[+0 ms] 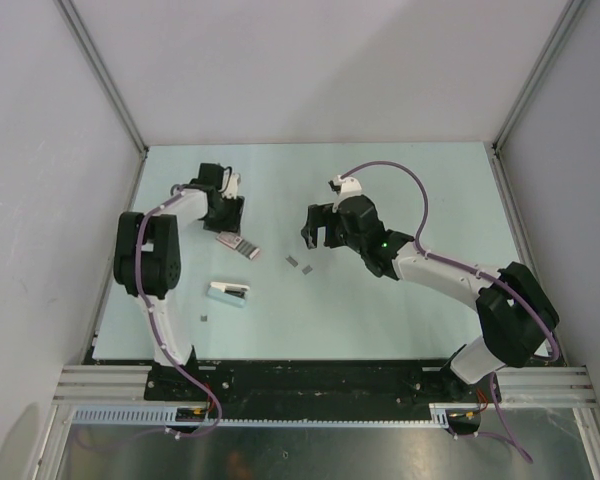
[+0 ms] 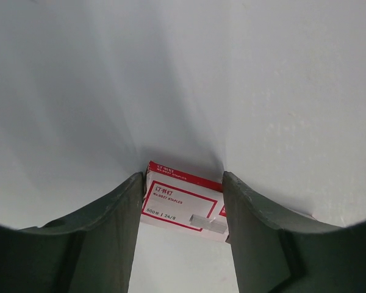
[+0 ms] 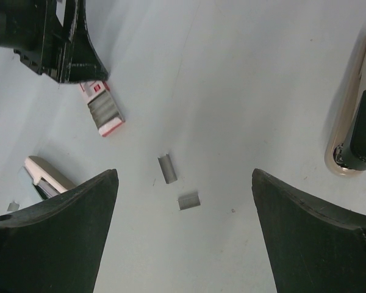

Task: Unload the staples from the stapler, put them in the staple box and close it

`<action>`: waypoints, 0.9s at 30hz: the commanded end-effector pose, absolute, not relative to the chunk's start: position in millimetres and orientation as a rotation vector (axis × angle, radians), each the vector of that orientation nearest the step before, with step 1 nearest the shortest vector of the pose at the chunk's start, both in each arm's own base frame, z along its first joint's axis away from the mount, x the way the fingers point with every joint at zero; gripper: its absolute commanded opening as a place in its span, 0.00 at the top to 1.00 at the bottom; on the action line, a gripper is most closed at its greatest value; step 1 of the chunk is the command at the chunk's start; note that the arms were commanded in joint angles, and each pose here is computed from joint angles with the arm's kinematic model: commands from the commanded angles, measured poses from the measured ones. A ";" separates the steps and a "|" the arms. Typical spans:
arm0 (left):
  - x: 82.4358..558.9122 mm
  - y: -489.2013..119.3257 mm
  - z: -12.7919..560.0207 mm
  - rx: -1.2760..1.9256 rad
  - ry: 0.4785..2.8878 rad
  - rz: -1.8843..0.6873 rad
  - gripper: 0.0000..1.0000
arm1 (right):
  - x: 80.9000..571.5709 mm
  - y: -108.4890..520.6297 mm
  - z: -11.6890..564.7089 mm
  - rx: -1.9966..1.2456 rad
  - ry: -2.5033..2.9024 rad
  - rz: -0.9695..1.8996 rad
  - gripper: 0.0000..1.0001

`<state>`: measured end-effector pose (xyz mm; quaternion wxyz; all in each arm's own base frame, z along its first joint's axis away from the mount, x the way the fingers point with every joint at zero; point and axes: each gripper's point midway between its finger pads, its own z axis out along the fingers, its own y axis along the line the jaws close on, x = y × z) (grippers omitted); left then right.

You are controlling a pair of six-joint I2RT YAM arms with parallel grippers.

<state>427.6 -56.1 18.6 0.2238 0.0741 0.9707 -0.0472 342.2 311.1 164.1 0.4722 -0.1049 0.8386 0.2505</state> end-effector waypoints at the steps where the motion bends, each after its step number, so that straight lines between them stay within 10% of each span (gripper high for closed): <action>1: 392.7 -84.1 20.9 0.301 2.726 -0.206 0.41 | 343.6 306.9 182.6 -0.231 2.005 0.629 0.05; 27: 309.1 -144.1 40.0 0.538 2.665 -0.326 0.39 | 344.2 299.9 172.5 -0.219 2.034 0.601 0.05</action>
